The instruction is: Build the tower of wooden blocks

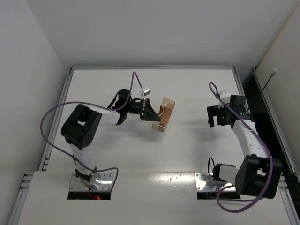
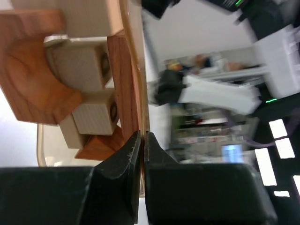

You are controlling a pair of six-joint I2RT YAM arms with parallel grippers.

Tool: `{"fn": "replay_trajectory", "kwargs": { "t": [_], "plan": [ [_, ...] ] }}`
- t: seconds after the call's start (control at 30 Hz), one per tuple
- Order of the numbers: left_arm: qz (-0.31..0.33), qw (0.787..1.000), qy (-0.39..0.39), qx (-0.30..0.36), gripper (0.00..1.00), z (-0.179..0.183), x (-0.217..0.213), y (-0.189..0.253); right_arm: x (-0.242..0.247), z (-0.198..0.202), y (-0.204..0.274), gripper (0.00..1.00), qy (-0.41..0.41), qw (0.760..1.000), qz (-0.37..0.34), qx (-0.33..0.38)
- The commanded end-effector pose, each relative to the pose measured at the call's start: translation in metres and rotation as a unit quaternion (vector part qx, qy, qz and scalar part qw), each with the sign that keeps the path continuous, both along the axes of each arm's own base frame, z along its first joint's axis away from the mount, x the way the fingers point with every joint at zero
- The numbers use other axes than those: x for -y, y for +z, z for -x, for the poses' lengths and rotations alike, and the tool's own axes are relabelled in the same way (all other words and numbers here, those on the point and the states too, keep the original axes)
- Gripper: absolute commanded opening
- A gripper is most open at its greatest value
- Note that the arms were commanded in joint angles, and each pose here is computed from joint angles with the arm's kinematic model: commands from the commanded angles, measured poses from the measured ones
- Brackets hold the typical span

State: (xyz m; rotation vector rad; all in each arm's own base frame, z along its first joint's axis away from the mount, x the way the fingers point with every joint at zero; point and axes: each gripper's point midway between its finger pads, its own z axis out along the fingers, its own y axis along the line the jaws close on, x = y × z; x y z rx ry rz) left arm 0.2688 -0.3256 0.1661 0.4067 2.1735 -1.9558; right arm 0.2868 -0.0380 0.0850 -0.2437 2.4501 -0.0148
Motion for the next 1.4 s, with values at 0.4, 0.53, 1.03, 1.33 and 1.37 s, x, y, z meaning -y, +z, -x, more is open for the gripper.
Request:
{"fn": "replay_trajectory", "kwargs": {
  "t": [0.4,0.53,1.03,1.33,1.37],
  "plan": [
    [0.201,0.978,0.009,0.052,0.0,-0.021,-0.022,0.068,0.0,-0.015,0.014,0.9,0.001,1.0,-0.007,0.017],
    [0.203,0.978,0.027,0.025,0.0,-0.029,-0.021,0.059,0.0,-0.015,0.01,0.9,0.001,1.0,-0.008,0.012],
    [0.217,0.976,0.022,-0.027,0.0,0.026,-0.008,0.071,0.003,-0.015,0.013,0.9,-0.001,1.0,0.002,0.01],
    [0.21,0.977,-0.026,0.003,0.0,0.046,0.003,0.078,0.003,-0.015,0.013,0.9,-0.001,1.0,0.002,0.01],
    [0.211,0.977,-0.011,-0.023,0.0,0.039,-0.003,0.072,0.003,-0.015,0.013,0.9,-0.001,1.0,0.002,0.01]
  ]
}}
